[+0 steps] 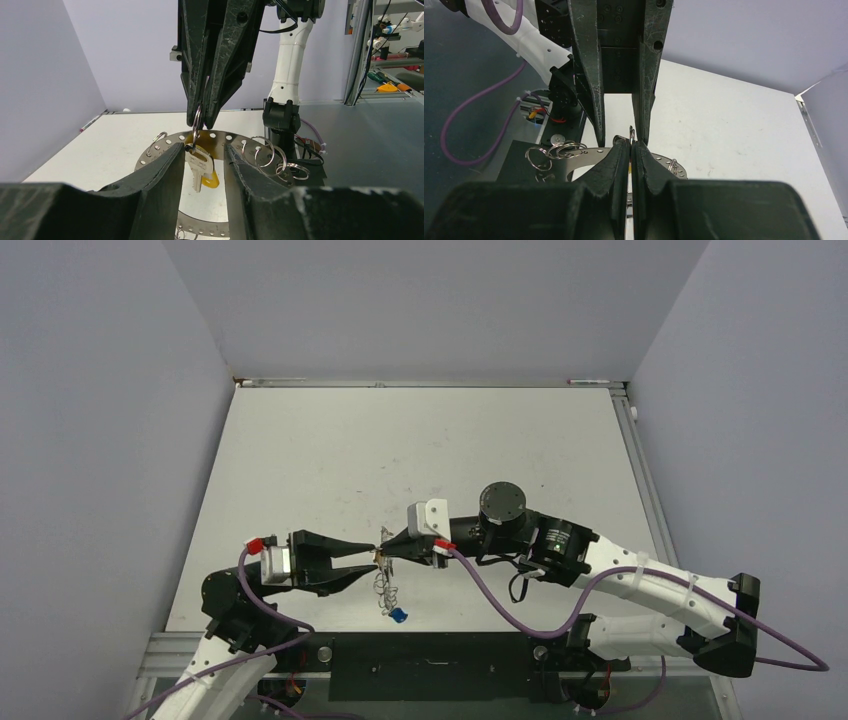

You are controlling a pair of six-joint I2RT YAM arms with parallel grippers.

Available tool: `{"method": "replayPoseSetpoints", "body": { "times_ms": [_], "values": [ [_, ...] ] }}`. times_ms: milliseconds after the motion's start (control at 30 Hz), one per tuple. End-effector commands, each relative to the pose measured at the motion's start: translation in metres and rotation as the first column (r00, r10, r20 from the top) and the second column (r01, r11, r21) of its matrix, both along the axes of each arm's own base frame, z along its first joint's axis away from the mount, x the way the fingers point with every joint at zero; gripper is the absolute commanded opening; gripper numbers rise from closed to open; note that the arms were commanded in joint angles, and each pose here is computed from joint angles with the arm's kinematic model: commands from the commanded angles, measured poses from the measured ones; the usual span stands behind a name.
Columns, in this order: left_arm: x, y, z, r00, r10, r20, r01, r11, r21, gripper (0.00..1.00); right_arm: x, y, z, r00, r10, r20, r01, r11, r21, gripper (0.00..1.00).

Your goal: Put the keys on the keyring

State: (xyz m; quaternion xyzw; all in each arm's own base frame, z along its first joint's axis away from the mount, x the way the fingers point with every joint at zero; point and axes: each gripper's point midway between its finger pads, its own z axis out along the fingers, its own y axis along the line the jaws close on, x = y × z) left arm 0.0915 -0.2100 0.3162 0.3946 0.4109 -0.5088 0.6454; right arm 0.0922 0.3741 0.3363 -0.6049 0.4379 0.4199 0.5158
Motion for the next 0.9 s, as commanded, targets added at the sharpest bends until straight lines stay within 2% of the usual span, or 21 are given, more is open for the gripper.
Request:
{"method": "replayPoseSetpoints", "body": {
  "times_ms": [0, 633, 800, 867],
  "values": [
    [-0.0028, 0.0009, 0.0071, 0.999, -0.006, 0.033, 0.006, 1.0, -0.015, 0.31, -0.0012, 0.0084, 0.0241, 0.999, 0.035, 0.027, -0.038, 0.995, 0.088, 0.05],
    [-0.0005, 0.001, 0.0057, 1.0, 0.007, 0.031, -0.007, 1.0, -0.007, 0.19, -0.0018, 0.0129, 0.0266, 0.999, 0.048, 0.017, -0.049, 0.993, 0.109, 0.05],
    [0.002, 0.0012, 0.0053, 0.999, 0.02, 0.029, -0.02, 1.0, 0.001, 0.0, -0.0035, 0.0136, 0.0254, 0.998, 0.057, 0.009, -0.058, 0.992, 0.111, 0.05],
    [0.0026, 0.0015, 0.0053, 0.999, 0.025, 0.03, -0.025, 1.0, 0.003, 0.0, -0.0041, 0.0144, 0.024, 0.998, 0.062, 0.003, -0.062, 0.992, 0.11, 0.05]
  ]
}}
